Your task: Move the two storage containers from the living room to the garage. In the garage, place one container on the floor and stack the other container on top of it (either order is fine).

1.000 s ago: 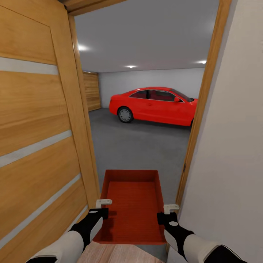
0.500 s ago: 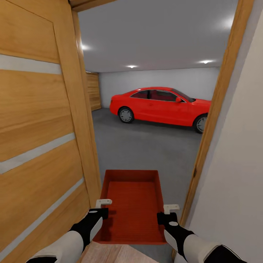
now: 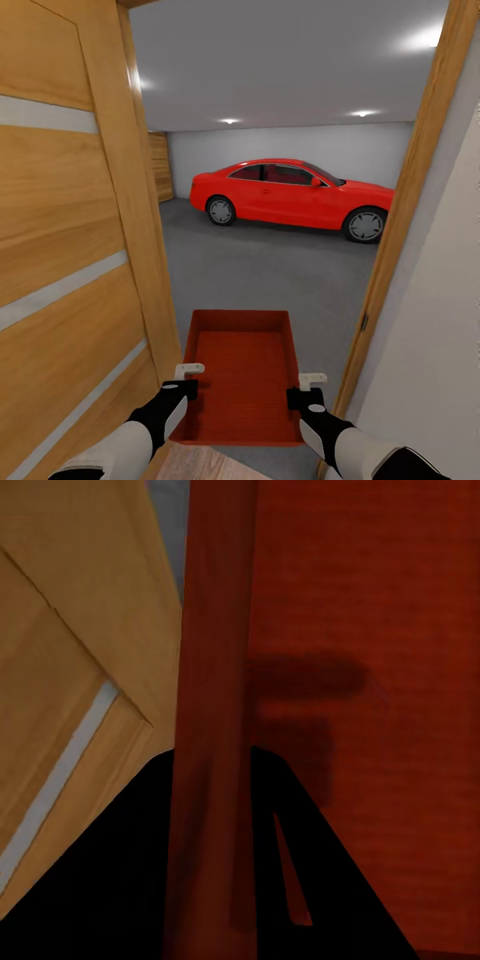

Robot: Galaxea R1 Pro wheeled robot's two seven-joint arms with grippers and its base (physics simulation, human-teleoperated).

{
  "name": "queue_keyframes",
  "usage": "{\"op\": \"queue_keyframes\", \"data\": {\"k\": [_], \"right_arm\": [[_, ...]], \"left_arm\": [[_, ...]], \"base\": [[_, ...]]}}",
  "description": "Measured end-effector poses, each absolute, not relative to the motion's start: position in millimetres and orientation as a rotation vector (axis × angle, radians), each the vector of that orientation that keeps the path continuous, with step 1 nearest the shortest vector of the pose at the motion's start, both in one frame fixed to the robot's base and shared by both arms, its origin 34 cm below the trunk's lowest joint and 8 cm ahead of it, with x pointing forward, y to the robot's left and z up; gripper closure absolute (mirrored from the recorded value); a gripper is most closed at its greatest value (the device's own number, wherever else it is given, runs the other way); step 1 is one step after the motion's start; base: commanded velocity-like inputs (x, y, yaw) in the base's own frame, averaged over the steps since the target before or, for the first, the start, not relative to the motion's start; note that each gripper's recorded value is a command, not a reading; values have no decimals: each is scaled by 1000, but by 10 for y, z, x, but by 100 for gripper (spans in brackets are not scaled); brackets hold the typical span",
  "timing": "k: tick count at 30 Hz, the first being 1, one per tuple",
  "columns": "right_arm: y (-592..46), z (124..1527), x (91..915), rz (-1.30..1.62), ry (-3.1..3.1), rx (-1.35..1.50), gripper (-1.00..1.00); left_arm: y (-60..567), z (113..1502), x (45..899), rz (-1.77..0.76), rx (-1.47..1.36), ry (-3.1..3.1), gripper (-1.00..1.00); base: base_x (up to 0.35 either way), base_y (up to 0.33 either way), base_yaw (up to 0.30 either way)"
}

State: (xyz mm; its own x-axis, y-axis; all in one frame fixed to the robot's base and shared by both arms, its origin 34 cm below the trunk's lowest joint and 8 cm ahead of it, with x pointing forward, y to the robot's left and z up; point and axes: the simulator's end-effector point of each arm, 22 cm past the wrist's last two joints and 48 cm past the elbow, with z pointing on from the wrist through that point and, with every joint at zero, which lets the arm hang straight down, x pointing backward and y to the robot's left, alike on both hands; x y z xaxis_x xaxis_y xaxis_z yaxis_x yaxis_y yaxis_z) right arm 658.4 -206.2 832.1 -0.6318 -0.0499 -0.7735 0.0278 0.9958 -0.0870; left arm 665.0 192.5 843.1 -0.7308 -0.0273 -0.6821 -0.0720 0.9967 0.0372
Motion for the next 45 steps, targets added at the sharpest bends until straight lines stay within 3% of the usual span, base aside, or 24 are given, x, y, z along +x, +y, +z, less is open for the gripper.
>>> {"op": "queue_keyframes", "data": {"k": [27,45], "right_arm": [[-2063,8321,6585,-113,2252,-16,100],[-2060,8322,6584,-113,2252,-16,100]], "left_arm": [[1924,8431,6650,79,-69,2390,100],[1927,8432,6650,79,-69,2390,100]], "base": [[122,101,-231],[137,129,-17]]}}
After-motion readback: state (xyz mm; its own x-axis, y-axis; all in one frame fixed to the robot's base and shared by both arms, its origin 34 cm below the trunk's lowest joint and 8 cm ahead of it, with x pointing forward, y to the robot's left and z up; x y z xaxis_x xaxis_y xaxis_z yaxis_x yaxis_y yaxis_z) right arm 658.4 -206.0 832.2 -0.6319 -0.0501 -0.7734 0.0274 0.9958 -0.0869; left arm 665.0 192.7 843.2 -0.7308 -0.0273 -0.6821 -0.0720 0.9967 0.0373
